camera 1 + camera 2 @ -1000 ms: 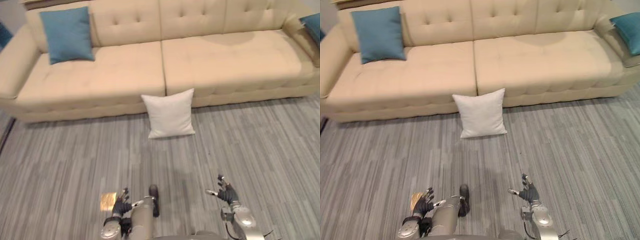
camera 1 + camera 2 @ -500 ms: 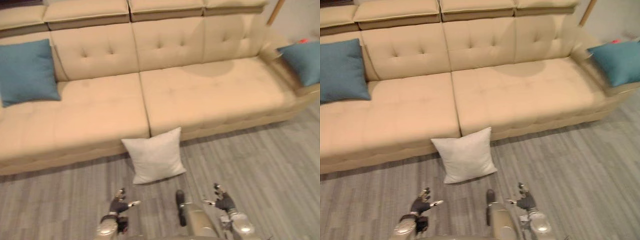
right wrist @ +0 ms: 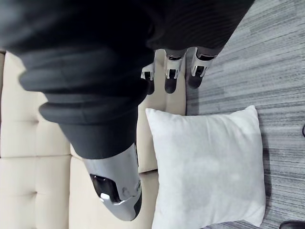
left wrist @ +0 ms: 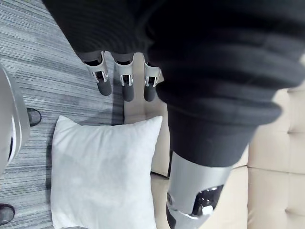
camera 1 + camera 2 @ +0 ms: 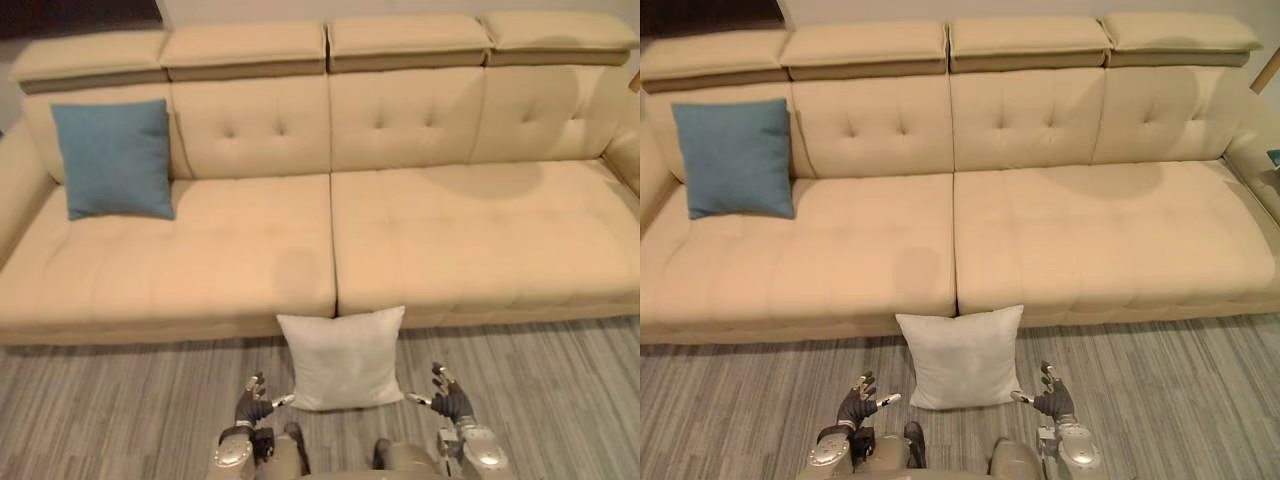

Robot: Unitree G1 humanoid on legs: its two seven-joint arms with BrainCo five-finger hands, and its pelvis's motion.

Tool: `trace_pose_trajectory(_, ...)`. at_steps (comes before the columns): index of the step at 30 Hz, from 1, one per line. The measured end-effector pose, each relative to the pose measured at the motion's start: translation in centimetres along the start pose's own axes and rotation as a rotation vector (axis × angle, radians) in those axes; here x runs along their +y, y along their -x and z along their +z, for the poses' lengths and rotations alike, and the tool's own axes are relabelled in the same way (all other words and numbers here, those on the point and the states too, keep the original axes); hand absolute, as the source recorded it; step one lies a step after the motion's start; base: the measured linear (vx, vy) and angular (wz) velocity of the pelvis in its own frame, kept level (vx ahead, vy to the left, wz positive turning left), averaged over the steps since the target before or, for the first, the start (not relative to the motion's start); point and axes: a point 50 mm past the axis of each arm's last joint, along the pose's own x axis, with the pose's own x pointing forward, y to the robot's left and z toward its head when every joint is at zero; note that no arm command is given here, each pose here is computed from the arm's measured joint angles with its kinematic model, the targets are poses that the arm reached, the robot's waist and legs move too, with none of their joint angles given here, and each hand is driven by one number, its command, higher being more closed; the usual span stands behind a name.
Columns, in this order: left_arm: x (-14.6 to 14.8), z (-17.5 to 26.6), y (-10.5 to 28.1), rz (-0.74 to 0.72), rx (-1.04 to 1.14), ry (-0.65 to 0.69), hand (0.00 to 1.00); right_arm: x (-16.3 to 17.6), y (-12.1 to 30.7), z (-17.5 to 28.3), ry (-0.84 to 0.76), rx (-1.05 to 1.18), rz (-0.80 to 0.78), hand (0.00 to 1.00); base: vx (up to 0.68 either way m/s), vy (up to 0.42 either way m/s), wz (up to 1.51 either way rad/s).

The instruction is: Pick up cushions and gather them together orderly.

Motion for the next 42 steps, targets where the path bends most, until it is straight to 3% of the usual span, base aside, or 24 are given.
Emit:
trace_pose_trajectory(6, 0.7, 4.6, -2.0, 0.054, -0.125, 0.019, 0.0, 0.6, -2.7, 4.6, -0.013, -0.13, -0.001, 0.0, -0.02, 0.071, -0.06)
trace_pose_trajectory(10, 1.3, 10.7, -3.6, 0.08, -0.292, 0.061, 0.0, 0.3, -4.7, 9.7, -0.022, -0.265, -0.031, 0.0, -0.16, 0.016, -0.02)
trace_pose_trajectory(15, 1.8, 18.9, -4.5, 0.137, -0.492, 0.211, 0.0, 0.4, -7.0, 17.9, -0.024, -0.428, -0.075, 0.0, -0.15, -0.003, -0.17)
trace_pose_trajectory(18, 1.3, 27.4, -3.7, 0.135, -0.681, 0.326, 0.0, 0.3, -7.2, 26.3, -0.056, -0.595, -0.114, 0.0, -0.11, -0.047, -0.04)
trace_pose_trajectory(23, 0.0, 34.7, -1.5, 0.084, -0.853, 0.389, 0.0, 0.3, -5.3, 35.1, -0.095, -0.79, -0.133, 0.0, -0.08, -0.051, -0.05)
trace_pose_trajectory(28, -1.8, 39.9, 1.1, 0.001, -0.977, 0.42, 0.0, 0.8, -3.4, 40.5, -0.119, -0.876, -0.153, 0.0, -0.09, -0.036, 0.01)
trace_pose_trajectory(29, -2.1, 40.6, 1.6, -0.013, -0.994, 0.419, 1.0, 1.3, -2.9, 41.5, -0.132, -0.891, -0.141, 0.0, -0.07, -0.021, -0.05)
trace_pose_trajectory(30, -2.4, 40.9, 1.7, -0.024, -0.999, 0.417, 1.0, 1.6, -2.6, 42.1, -0.139, -0.901, -0.137, 1.0, -0.05, -0.007, -0.05)
trace_pose_trajectory(35, -4.0, 43.0, 3.3, -0.074, -1.044, 0.392, 1.0, 4.2, -0.1, 45.7, -0.225, -0.972, -0.082, 1.0, -0.01, 0.005, -0.02)
trace_pose_trajectory(42, -2.4, 43.7, 3.7, -0.044, -1.045, 0.445, 1.0, 5.3, 0.5, 46.1, -0.32, -0.978, -0.025, 1.0, 0.0, 0.0, 0.0)
